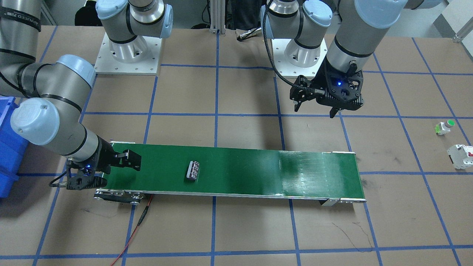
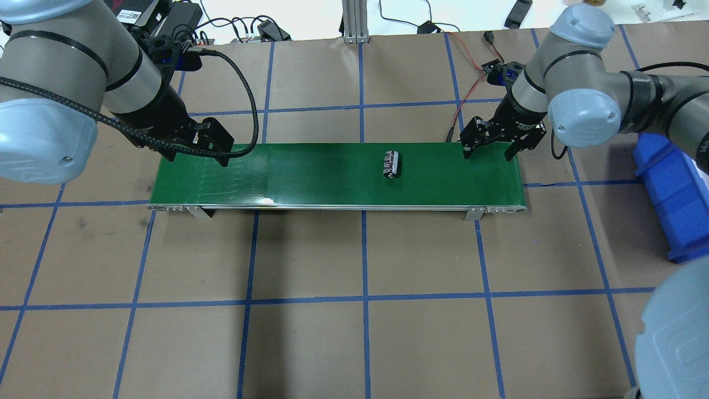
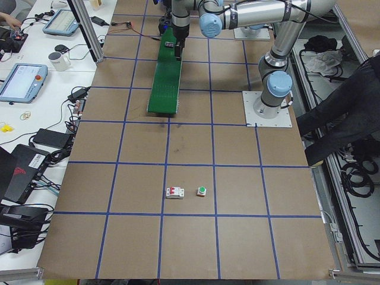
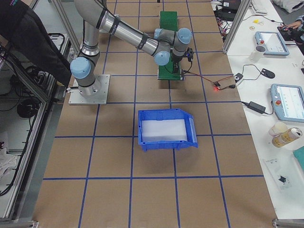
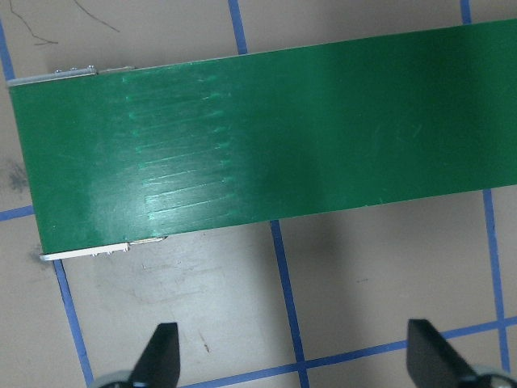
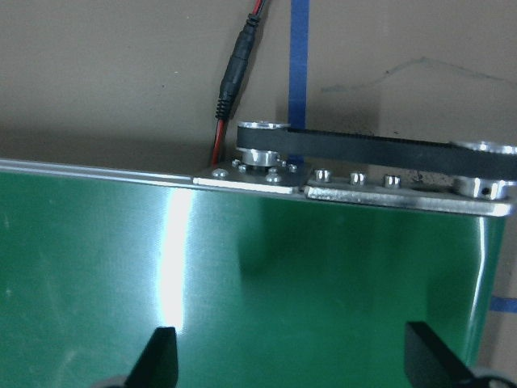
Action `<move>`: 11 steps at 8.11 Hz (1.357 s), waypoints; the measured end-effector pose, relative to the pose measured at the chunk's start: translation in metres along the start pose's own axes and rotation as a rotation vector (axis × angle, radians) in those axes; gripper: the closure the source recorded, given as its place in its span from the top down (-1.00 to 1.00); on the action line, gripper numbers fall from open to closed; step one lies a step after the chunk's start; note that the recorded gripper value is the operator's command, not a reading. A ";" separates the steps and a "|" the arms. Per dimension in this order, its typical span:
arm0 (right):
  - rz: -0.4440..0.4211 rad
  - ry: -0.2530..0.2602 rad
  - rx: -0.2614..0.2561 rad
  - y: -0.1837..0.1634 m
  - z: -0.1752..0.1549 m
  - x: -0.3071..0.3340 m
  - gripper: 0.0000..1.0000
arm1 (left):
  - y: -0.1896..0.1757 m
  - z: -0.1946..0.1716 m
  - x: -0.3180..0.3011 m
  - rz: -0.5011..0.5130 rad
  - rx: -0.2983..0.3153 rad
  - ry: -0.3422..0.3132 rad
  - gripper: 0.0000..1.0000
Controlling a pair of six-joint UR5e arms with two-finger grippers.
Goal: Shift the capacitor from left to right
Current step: 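Hold the left gripper still while the belt carries the capacitor toward the right gripper, then lower the right gripper onto the capacitor at the belt end and grasp it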
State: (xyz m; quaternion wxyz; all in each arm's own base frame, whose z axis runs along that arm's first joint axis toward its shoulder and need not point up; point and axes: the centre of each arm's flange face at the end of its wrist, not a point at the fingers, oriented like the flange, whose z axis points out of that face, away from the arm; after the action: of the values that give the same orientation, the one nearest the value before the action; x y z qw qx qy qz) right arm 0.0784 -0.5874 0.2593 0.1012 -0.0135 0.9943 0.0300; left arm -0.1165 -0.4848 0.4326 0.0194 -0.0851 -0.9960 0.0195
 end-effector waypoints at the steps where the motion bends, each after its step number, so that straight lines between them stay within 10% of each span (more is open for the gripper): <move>1: 0.004 -0.004 0.000 0.000 0.000 0.000 0.89 | 0.000 0.000 0.000 0.001 -0.001 -0.001 1.00; 11: 0.144 -0.051 0.001 0.004 0.009 -0.004 1.00 | 0.000 0.000 -0.001 -0.031 -0.004 -0.015 1.00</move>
State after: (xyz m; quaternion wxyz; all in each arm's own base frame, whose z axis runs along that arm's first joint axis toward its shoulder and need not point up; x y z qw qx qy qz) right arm 0.0843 -0.5825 0.2521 0.1243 0.0586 0.9898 0.0373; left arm -0.1152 -0.4845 0.4320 0.0119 -0.0697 -0.9973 0.0178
